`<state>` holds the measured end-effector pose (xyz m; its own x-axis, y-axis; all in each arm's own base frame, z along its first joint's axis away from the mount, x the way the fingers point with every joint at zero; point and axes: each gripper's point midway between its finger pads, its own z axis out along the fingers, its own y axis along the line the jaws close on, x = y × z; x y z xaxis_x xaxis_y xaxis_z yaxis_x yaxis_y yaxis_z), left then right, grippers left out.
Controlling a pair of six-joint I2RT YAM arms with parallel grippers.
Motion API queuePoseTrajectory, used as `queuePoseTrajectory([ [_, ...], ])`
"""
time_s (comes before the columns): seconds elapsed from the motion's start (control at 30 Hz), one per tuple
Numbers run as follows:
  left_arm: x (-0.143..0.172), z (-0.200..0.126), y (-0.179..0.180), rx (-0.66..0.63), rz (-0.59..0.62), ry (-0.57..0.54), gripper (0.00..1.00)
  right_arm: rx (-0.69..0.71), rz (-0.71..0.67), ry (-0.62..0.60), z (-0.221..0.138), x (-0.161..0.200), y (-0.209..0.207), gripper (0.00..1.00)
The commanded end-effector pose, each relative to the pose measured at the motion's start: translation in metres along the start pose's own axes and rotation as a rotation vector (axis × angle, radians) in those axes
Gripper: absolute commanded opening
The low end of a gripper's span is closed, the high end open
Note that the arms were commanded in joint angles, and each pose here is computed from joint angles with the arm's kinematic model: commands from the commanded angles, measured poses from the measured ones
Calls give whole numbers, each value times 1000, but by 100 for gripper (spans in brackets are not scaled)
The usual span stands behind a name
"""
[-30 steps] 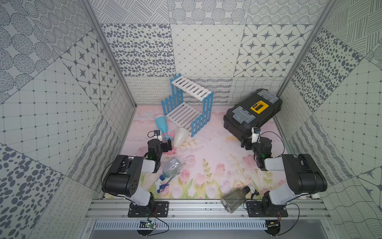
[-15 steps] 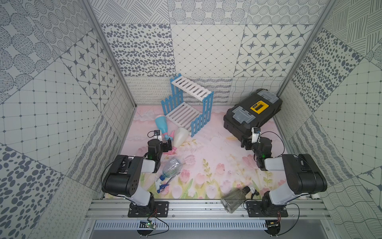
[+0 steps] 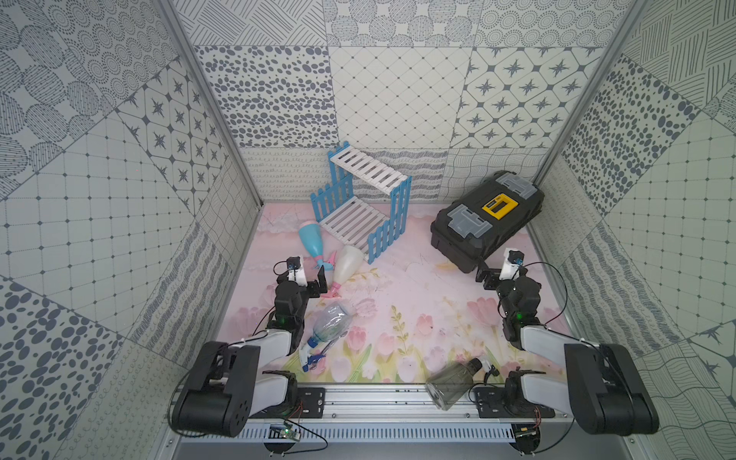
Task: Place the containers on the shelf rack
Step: Adjust the shelf at the center of the board.
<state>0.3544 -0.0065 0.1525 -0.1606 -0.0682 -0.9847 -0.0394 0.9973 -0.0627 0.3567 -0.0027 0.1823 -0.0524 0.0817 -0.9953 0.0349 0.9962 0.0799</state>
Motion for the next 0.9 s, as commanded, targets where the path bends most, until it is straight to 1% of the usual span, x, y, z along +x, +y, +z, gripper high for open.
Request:
queuePoseTrajectory([
  [0.0, -47, -21, -8, 46, -81, -35, 99, 28, 80, -138, -13, -55, -4, 97],
  [0.07, -73, -32, -17, 81, -119, -23, 99, 17, 135, -74, -14, -77, 1, 97],
  [0.1, -82, -37, -23, 112, -131, -20, 99, 15, 162, -17, -14, -80, 2, 97],
  [0.13, -92, -42, -32, 156, -140, -26, 99, -1, 180, 35, -14, -82, 7, 97],
  [0.17, -98, -47, -41, 202, -152, -23, 99, -47, 190, 61, -13, -95, 17, 97],
  [0.23, -115, -55, -63, 307, -187, -9, 99, -149, 193, 131, -11, -106, 47, 97],
  [0.27, -120, -58, -73, 358, -210, 20, 99, -185, 184, 162, -9, -109, 67, 97],
  [0.3, -122, -60, -83, 403, -234, 56, 99, -213, 159, 190, -8, -110, 90, 97],
  [0.33, -125, -62, -91, 442, -250, 85, 99, -212, 129, 205, -6, -111, 105, 97],
  [0.37, -126, -64, -97, 470, -268, 115, 99, -255, 102, 220, -8, -109, 136, 97],
  [0.47, -124, -70, -106, 503, -314, 208, 99, -321, 86, 242, -6, -102, 209, 97],
  [0.53, -124, -77, -111, 536, -301, 246, 99, -356, 60, 245, -2, -98, 257, 97],
  [0.6, -120, -85, -113, 551, -285, 286, 99, -378, 37, 267, 4, -82, 301, 97],
  [0.73, -112, -96, -115, 569, -241, 331, 99, -372, 69, 297, 26, -52, 354, 97],
  [0.87, -99, -98, -115, 578, -229, 368, 99, -320, 73, 297, 59, -31, 381, 97],
])
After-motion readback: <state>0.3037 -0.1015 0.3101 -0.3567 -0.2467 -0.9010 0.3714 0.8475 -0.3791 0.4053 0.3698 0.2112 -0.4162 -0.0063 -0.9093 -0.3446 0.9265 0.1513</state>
